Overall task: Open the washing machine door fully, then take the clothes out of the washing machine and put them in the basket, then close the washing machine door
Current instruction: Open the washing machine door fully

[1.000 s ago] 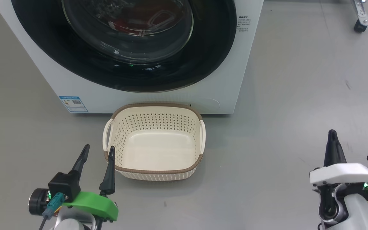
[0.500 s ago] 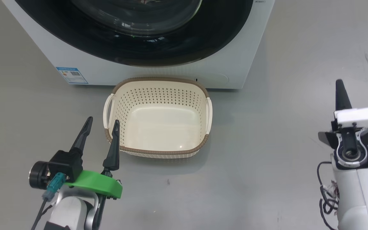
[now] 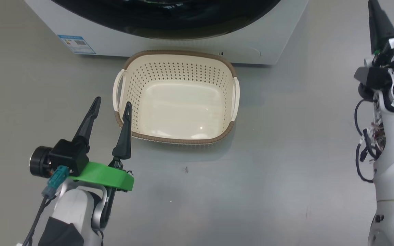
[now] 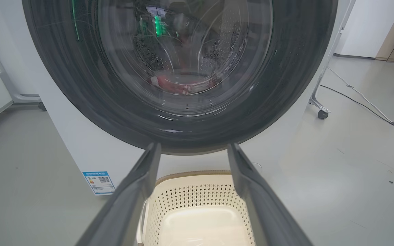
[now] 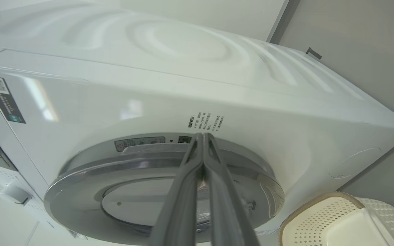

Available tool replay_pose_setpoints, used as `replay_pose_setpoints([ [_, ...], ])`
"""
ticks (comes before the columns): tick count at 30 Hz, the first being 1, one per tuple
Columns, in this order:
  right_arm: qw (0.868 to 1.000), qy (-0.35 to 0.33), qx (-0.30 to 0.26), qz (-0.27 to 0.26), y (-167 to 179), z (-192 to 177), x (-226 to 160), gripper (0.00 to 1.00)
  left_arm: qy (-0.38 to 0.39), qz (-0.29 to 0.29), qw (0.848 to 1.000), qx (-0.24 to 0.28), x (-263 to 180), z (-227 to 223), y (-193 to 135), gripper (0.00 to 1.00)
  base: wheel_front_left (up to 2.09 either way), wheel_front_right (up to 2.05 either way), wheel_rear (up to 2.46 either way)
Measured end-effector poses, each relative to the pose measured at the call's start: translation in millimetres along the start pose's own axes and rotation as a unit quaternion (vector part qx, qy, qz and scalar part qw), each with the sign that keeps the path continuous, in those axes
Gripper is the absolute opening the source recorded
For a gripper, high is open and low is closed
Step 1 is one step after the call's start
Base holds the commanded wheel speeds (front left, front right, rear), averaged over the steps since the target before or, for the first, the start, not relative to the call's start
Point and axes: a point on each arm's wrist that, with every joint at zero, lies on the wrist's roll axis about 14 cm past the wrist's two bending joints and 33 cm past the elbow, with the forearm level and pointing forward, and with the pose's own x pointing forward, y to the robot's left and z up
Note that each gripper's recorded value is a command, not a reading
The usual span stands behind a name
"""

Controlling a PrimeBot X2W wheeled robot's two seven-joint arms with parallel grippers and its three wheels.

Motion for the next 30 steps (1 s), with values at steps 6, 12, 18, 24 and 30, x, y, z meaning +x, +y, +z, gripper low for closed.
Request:
replay_pose_setpoints([
  [6, 0.999, 0.034, -0.002, 0.031, 17, -6, 34, 0.0, 0.002, 0.0, 1.0, 0.002, 11, -5, 4, 1.0, 0.0, 0.0, 0.0],
  [12, 0.995, 0.093, -0.016, 0.038, 20, -30, 60, 0.0, 0.012, 0.002, 1.0, 0.003, 17, -14, 9, 1.0, 0.0, 0.0, 0.0],
  [18, 0.99, 0.131, -0.01, 0.042, 24, -46, 81, 0.0, 0.017, 0.005, 1.0, 0.006, 21, -18, 14, 1.0, 0.0, 0.0, 0.0],
  [24, 0.986, 0.16, -0.002, 0.05, 33, -61, 98, 0.0, 0.02, 0.012, 1.0, 0.004, 22, -21, 20, 1.0, 0.0, 0.0, 0.0],
  [30, 0.983, 0.178, -0.002, 0.047, 32, -67, 112, 0.0, 0.024, 0.015, 1.0, -0.005, 23, -24, 22, 1.0, 0.0, 0.0, 0.0],
])
